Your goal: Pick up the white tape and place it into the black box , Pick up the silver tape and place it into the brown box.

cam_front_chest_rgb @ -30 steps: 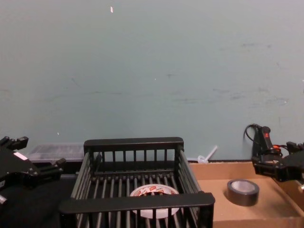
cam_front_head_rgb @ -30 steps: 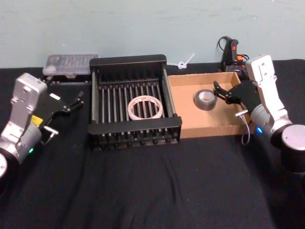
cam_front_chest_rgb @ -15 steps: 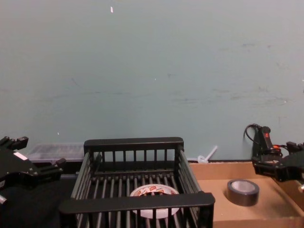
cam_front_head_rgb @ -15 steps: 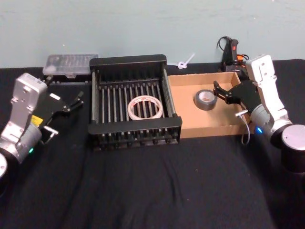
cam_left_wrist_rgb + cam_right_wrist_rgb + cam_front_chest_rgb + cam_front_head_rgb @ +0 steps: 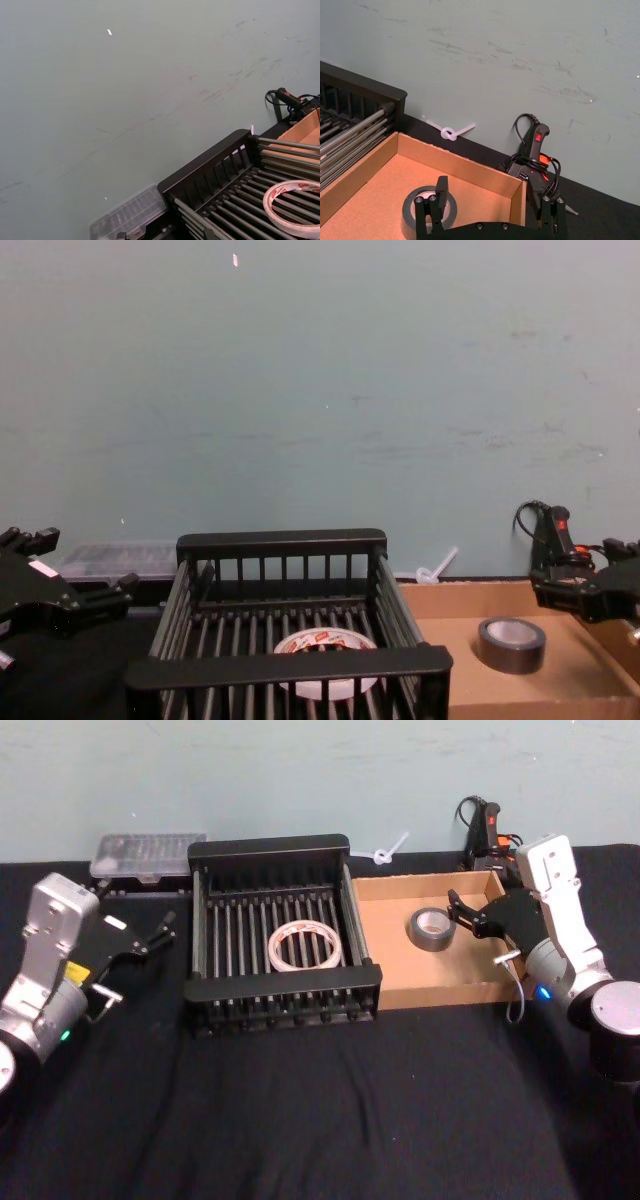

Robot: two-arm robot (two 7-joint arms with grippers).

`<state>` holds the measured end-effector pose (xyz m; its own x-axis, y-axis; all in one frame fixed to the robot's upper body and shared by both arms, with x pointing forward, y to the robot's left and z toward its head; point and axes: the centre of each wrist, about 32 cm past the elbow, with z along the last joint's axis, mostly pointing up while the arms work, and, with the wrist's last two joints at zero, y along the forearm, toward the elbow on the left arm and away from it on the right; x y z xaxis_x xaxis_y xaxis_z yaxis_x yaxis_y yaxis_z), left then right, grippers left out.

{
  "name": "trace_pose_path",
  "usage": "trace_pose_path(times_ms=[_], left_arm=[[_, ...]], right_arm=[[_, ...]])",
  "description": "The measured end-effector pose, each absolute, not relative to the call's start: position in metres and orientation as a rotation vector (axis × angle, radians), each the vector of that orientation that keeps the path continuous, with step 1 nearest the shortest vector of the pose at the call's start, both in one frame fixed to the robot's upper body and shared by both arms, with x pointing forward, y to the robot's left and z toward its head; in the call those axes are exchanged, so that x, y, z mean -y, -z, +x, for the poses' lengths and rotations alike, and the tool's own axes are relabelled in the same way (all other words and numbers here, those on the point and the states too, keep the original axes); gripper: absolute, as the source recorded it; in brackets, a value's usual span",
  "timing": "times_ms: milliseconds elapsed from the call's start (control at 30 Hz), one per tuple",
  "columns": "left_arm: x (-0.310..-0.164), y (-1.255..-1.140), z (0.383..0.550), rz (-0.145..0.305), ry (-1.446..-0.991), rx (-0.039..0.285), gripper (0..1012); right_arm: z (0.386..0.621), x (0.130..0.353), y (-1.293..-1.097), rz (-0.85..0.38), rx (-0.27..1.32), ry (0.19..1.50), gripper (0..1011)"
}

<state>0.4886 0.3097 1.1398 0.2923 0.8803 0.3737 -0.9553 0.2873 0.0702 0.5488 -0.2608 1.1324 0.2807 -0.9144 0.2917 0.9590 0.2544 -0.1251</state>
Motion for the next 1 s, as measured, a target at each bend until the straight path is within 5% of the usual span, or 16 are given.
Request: trace_pose_path(times_ms=[1000], left_arm=[[-0.3097,-1.1398,0.4886,0.304,-1.248,0.285,1001]], right_arm=[[0.5488,0.2607,-1.1324,-0.301,0.172,1.281,1002]])
